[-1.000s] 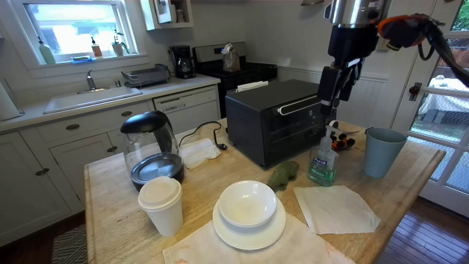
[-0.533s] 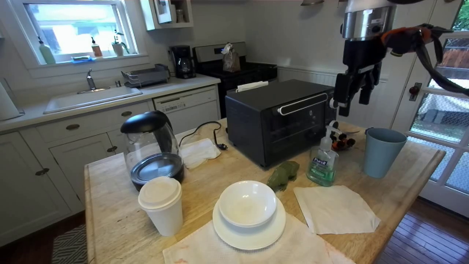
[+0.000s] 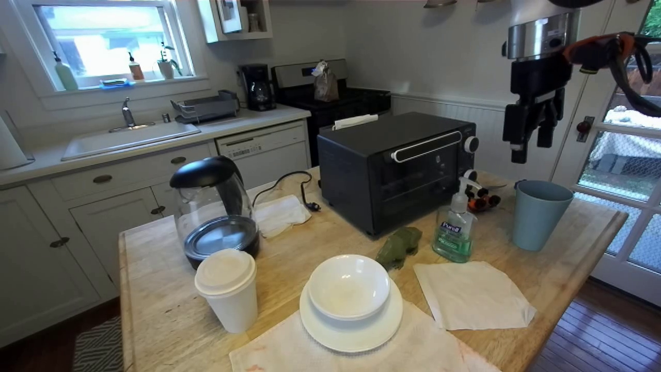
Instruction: Pick up the blue cup and place it upside down on the black oven
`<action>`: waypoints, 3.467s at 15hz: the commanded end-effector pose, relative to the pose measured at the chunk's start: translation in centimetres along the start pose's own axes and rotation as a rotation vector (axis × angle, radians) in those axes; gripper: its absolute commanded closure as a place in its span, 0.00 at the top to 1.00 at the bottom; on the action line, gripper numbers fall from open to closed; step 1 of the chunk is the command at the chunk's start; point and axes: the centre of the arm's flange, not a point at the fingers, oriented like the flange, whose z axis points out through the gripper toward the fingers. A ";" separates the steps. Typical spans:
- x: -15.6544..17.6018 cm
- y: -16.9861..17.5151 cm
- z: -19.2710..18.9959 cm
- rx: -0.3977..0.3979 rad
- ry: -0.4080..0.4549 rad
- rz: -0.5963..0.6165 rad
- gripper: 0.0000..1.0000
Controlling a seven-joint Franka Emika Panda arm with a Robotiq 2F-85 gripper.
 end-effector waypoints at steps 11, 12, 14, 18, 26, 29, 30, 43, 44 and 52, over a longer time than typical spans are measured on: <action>-2.2 5.0 4.3 -0.006 -0.032 -0.071 1.00; -2.2 5.0 4.3 -0.006 -0.032 -0.071 1.00; -1.4 6.1 6.2 0.002 -0.099 -0.062 1.00; -1.1 7.9 9.0 0.033 -0.144 -0.121 1.00; 0.7 10.2 11.3 0.153 -0.067 -0.128 1.00; 1.5 10.1 11.7 0.162 -0.039 -0.114 1.00; 1.8 10.3 11.9 0.143 -0.034 -0.098 1.00; 3.0 13.5 14.2 -0.046 -0.074 0.074 1.00; 2.9 13.8 14.6 -0.043 -0.094 0.090 1.00; 2.7 14.1 16.9 0.047 -0.130 0.165 1.00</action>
